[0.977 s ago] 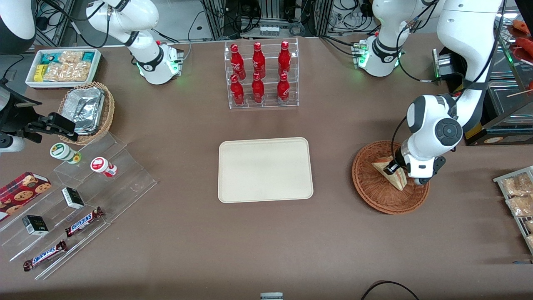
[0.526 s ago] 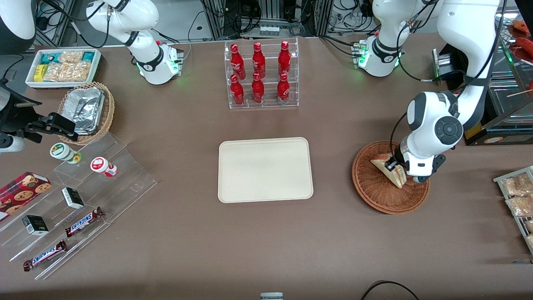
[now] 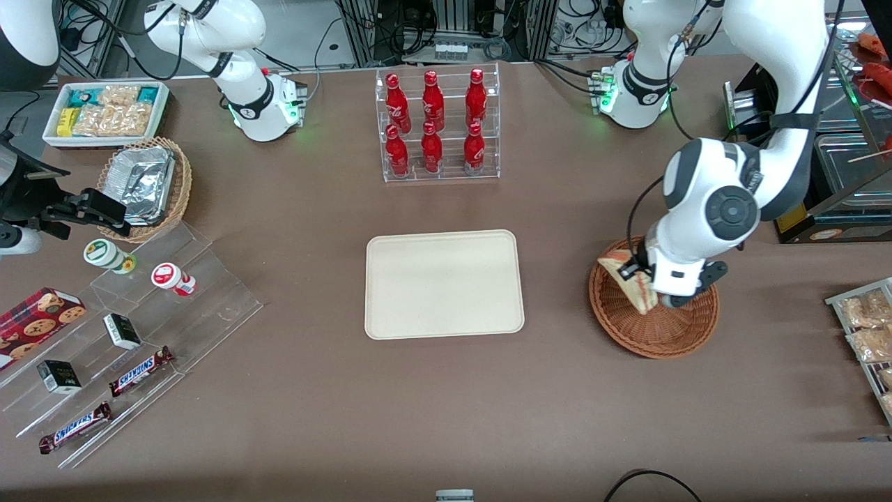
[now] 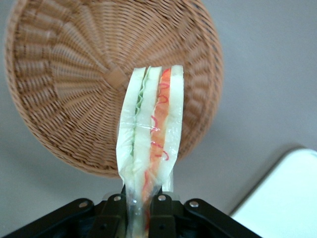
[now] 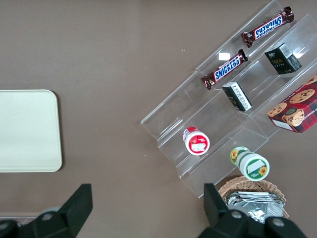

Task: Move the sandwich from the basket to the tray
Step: 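Lift the sandwich and carry it over the cream tray, then lower the sandwich onto the tray and open the left gripper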

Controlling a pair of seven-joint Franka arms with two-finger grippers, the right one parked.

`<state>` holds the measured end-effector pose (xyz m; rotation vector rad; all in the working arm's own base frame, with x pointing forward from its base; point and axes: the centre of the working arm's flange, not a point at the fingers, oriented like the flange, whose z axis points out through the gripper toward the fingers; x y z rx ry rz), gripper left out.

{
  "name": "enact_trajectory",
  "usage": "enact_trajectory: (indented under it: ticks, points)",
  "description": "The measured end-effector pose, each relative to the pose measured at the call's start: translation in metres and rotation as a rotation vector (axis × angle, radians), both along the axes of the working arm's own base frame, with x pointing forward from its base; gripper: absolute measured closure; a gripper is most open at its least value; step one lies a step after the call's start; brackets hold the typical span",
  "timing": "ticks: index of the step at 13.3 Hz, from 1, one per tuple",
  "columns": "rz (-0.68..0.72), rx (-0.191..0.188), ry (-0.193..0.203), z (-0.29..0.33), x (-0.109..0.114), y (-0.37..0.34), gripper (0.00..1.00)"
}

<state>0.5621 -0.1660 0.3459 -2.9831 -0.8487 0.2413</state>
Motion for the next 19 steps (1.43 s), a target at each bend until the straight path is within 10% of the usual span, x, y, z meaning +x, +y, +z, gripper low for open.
enact_trajectory:
  ticks: [9, 19]
  points:
    - [-0.275, -0.085, 0.031, -0.030, -0.006, -0.187, 0.85]
    - [-0.325, -0.083, 0.025, -0.078, -0.041, -0.343, 0.85]
